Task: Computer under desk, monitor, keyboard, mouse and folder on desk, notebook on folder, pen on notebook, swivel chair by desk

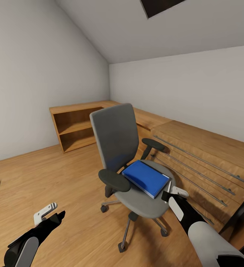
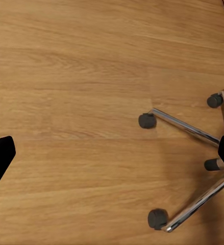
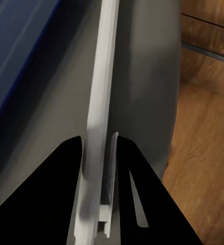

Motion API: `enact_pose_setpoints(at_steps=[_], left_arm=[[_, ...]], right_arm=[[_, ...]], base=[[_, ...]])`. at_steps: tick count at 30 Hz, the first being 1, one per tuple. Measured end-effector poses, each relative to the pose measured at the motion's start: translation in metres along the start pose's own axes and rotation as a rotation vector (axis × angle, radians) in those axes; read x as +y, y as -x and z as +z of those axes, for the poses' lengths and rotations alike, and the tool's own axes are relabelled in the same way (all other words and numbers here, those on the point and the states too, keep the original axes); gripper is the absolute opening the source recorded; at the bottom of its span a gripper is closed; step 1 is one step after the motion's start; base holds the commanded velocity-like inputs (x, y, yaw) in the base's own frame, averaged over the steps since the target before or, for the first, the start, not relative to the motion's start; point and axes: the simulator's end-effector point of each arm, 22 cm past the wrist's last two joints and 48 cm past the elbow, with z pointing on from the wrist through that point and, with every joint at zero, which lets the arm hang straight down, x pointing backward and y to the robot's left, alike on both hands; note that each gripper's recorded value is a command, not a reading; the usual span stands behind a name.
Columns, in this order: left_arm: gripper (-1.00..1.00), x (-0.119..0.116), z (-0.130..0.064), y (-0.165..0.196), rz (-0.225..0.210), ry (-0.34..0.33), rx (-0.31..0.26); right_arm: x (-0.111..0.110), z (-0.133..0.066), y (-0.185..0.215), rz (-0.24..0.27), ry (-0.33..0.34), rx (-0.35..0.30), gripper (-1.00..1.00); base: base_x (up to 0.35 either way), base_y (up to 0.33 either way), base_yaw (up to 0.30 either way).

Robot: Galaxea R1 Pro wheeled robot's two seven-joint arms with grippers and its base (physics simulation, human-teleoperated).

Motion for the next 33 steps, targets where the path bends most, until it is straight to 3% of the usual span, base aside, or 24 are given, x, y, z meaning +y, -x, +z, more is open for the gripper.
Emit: enact_pose_setpoints(at_steps=[15, 33], left_arm=[[1.0, -0.001, -0.001, 0.001, 0.0, 0.0, 0.001], [1.0, -0.016, -0.022, 0.029, 0.003, 0.001, 0.004]], right_arm=[[-0.001, -0.001, -0.001, -0.002, -0.005, 0.005, -1.0], [0.006, -0.023, 0.027, 0.01, -0.005, 0.012, -1.0]], base=[[0.0, 0.0, 0.0], [-0.042, 0.0, 0.0]])
